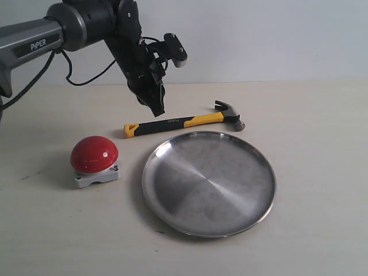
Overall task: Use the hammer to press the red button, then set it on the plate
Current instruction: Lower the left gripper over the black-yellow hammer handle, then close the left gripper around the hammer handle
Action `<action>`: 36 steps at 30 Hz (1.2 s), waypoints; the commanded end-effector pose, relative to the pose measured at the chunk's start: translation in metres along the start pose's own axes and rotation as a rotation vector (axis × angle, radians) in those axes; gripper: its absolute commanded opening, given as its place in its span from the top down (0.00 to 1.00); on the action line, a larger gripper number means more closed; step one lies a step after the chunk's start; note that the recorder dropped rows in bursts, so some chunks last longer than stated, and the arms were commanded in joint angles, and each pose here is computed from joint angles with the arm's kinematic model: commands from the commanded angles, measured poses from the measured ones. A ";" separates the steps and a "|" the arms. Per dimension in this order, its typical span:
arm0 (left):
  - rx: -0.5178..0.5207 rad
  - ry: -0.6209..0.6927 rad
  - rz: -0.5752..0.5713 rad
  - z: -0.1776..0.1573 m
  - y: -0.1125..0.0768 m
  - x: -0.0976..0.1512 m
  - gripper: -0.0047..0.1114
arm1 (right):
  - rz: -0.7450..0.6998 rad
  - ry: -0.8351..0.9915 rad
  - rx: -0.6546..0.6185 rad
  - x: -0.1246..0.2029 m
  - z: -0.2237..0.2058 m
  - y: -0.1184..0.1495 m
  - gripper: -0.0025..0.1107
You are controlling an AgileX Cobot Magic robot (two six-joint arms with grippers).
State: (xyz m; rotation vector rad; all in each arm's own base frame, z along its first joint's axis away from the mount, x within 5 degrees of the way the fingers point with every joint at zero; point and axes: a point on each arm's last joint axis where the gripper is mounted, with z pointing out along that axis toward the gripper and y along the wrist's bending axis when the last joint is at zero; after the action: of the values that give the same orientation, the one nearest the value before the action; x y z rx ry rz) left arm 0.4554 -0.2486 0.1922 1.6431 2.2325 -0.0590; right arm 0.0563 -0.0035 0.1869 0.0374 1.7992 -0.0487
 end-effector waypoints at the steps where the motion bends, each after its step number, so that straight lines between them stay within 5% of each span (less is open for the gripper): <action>1: 0.010 0.020 0.049 0.016 -0.002 0.002 0.38 | -0.007 -0.009 0.006 0.001 0.000 0.000 0.98; 3: 0.003 0.045 0.060 0.022 -0.001 0.005 0.31 | -0.007 -0.009 0.006 0.001 0.000 0.000 0.98; 7: -0.015 0.091 0.084 0.036 0.001 0.011 0.39 | -0.007 -0.009 0.006 0.001 0.000 0.000 0.98; 36: -0.104 0.089 0.167 0.056 0.011 0.016 0.39 | -0.007 -0.009 0.006 0.001 0.000 0.000 0.98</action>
State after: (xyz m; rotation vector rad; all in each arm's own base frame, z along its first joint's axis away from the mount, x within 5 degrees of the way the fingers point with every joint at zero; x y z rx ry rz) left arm 0.4733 -0.2448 0.1388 1.8053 2.1292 0.1586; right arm 0.0563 -0.0035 0.1869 0.0374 1.7992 -0.0487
